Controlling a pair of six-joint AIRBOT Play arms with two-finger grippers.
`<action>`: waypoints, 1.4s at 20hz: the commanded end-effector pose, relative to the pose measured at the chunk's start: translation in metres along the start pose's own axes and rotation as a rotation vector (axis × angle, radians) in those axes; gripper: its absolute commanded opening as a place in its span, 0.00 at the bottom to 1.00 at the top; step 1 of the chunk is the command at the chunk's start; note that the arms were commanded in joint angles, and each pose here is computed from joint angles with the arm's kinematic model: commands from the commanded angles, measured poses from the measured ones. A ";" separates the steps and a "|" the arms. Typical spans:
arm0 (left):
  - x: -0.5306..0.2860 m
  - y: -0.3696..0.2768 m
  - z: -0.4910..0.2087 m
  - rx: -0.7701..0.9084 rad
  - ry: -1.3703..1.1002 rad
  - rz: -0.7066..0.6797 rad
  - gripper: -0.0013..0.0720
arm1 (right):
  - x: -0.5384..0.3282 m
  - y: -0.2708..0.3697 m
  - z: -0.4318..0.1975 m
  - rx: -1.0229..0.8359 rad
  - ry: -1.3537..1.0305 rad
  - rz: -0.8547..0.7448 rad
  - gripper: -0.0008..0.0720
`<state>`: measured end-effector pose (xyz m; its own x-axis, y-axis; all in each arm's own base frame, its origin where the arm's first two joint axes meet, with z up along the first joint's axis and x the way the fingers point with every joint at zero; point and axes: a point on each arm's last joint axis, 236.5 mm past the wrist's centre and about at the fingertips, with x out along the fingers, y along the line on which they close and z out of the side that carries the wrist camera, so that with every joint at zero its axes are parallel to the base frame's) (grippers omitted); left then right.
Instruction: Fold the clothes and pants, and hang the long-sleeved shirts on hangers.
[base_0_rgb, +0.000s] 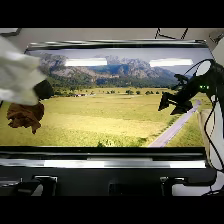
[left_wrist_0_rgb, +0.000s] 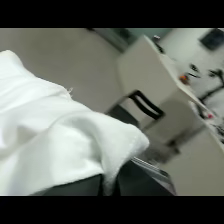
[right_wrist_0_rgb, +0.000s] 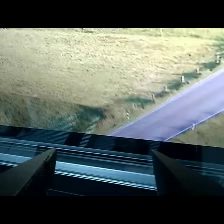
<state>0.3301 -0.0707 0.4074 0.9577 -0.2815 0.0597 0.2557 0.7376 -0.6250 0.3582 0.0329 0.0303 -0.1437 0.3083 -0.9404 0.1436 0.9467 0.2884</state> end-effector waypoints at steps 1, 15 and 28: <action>0.006 -0.117 -0.067 0.009 0.134 -0.359 0.04 | -0.007 -0.005 0.000 -0.017 -0.024 -0.027 0.92; -0.006 0.118 -0.509 0.005 1.407 0.283 0.11 | -0.052 -0.026 0.007 0.002 -0.236 -0.168 0.93; -0.008 0.217 -0.392 -0.094 1.408 0.384 1.00 | 0.058 -0.008 -0.017 -0.002 -0.064 0.043 0.97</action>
<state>0.3245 -0.1642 -0.0171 0.0085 -0.4752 -0.8798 0.0081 0.8799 -0.4752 0.3371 0.0279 -0.0084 -0.0688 0.2722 -0.9598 0.1365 0.9556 0.2612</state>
